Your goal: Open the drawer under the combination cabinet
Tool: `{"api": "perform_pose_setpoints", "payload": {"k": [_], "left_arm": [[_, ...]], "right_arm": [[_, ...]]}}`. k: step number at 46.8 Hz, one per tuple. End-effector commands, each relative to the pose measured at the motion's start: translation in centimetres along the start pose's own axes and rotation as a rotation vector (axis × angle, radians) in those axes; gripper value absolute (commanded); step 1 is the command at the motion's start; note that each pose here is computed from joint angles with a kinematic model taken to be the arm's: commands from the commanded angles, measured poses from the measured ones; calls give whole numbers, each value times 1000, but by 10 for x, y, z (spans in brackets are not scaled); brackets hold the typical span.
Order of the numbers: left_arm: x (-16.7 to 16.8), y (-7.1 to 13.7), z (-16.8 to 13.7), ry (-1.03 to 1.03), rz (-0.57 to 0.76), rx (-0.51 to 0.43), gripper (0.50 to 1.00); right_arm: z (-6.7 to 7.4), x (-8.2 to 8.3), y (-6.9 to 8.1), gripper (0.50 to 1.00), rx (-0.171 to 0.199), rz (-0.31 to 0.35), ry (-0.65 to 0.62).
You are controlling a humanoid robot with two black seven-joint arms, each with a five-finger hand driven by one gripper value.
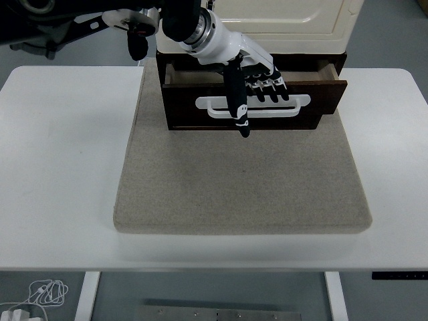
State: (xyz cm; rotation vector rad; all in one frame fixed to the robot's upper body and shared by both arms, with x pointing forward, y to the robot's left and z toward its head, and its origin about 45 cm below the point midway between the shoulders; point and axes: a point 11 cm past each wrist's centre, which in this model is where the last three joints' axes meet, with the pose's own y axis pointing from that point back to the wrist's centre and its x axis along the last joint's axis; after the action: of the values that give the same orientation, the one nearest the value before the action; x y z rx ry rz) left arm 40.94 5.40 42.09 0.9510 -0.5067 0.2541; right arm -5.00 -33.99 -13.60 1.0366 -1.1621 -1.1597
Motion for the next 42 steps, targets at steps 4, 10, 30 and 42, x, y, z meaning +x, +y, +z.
{"api": "perform_pose_setpoints", "payload": {"k": [4, 10, 30, 42], "left_arm": [[-2, -4, -3, 11, 7, 5, 1000], [-3, -6, -3, 11, 4, 5, 1000], [-5, -4, -2, 0, -11, 6, 1000], [-4, -1, 2, -12, -18, 1, 1000]], "right_arm": [[0, 0, 0, 928, 0, 0, 1], [0, 0, 0, 928, 0, 0, 1], [0, 0, 0, 928, 0, 0, 1], [0, 0, 0, 928, 0, 0, 1]]}}
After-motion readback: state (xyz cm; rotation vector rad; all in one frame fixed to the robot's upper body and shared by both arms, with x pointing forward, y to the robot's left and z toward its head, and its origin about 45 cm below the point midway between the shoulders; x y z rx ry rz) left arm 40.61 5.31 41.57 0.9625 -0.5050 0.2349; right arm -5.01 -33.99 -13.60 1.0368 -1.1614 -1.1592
